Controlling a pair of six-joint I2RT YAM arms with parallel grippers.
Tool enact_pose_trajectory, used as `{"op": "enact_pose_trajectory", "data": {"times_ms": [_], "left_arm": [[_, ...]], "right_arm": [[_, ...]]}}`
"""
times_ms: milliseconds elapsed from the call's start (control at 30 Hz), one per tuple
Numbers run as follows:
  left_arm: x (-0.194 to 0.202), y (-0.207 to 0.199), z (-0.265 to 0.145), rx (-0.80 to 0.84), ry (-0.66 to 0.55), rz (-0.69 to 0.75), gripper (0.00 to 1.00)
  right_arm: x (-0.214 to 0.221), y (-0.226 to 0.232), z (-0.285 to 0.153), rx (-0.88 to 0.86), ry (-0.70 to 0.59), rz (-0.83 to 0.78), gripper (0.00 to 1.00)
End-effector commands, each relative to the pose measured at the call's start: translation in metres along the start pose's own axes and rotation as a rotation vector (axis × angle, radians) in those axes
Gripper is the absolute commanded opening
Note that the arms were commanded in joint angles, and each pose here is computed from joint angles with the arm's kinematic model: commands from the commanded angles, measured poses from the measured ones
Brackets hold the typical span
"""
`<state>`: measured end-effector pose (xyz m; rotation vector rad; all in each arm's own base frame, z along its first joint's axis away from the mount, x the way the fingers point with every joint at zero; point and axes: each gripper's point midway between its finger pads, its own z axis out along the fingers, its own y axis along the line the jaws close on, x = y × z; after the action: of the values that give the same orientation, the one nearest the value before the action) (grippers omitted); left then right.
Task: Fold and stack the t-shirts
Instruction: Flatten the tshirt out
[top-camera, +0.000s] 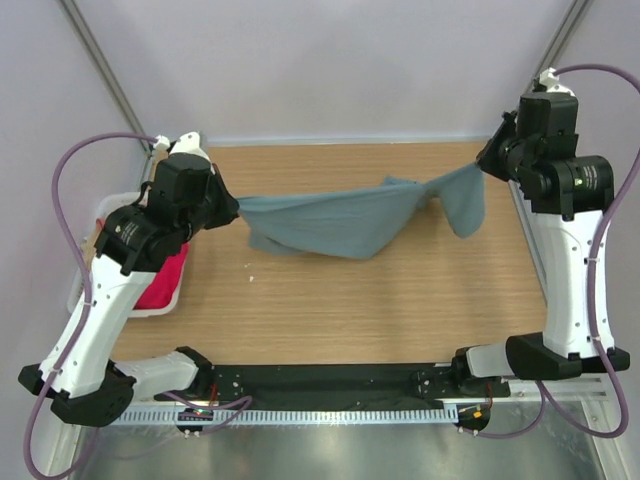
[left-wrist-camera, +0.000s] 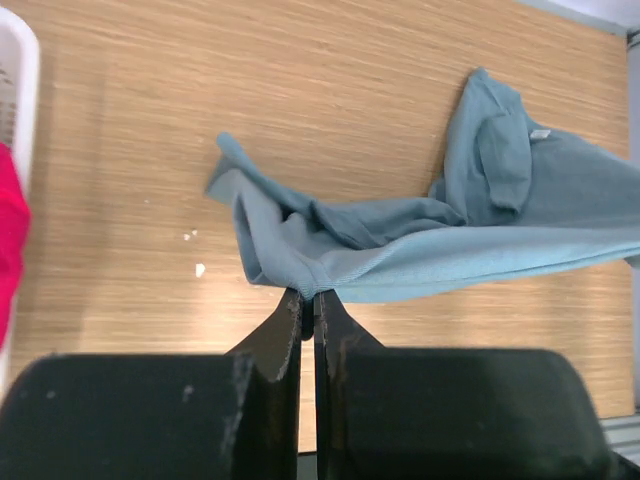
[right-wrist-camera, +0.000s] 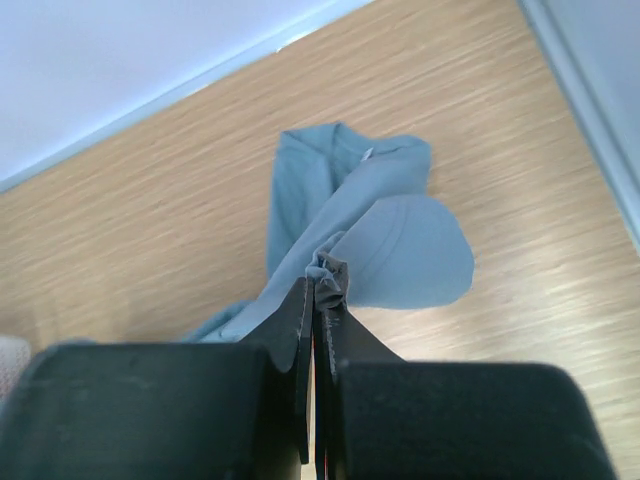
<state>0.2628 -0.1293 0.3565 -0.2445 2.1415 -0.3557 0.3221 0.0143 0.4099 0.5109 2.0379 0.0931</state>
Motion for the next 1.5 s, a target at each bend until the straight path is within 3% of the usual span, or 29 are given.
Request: {"op": "enact_pose_trajectory", "data": {"times_ms": [0,67,100,167,200,333,433,567,700,900,1467], "left_arm": [[0.000,0.024,-0.005,-0.082,-0.006,0.109,0.00],[0.013,0.033,-0.001,-0.103,0.019,0.123,0.00],[0.019,0.036,0.000,-0.106,0.032,0.130,0.00],[0.043,0.047,0.007,-0.119,0.085,0.153,0.00],[0.053,0.051,0.009,-0.121,0.108,0.161,0.00],[0.096,0.071,0.017,-0.154,0.214,0.178,0.00],[0.118,0.083,0.023,-0.186,0.273,0.192,0.00],[0.128,0.082,0.029,-0.193,0.321,0.193,0.00],[0.132,0.079,0.027,-0.179,0.358,0.197,0.00],[0.129,0.079,0.028,-0.184,0.357,0.226,0.00],[0.134,0.073,0.033,-0.135,0.381,0.252,0.00]], "right_arm": [[0.046,0.016,-0.001,-0.109,0.175,0.029,0.01],[0.084,0.021,0.001,-0.145,0.285,0.029,0.01],[0.132,0.029,-0.004,-0.178,0.417,0.022,0.01],[0.183,0.043,-0.013,-0.235,0.520,-0.004,0.01],[0.231,0.034,-0.016,-0.218,0.627,-0.011,0.01],[0.357,0.065,-0.054,-0.342,0.928,-0.018,0.01],[0.403,0.065,-0.068,-0.375,1.063,-0.040,0.14],[0.392,0.047,-0.052,-0.281,0.998,-0.135,0.46],[0.366,-0.003,-0.026,-0.027,0.921,-0.148,0.49],[0.358,-0.059,0.009,0.217,0.825,0.094,0.47],[0.376,-0.093,0.055,0.370,0.773,-0.037,0.47]]}}
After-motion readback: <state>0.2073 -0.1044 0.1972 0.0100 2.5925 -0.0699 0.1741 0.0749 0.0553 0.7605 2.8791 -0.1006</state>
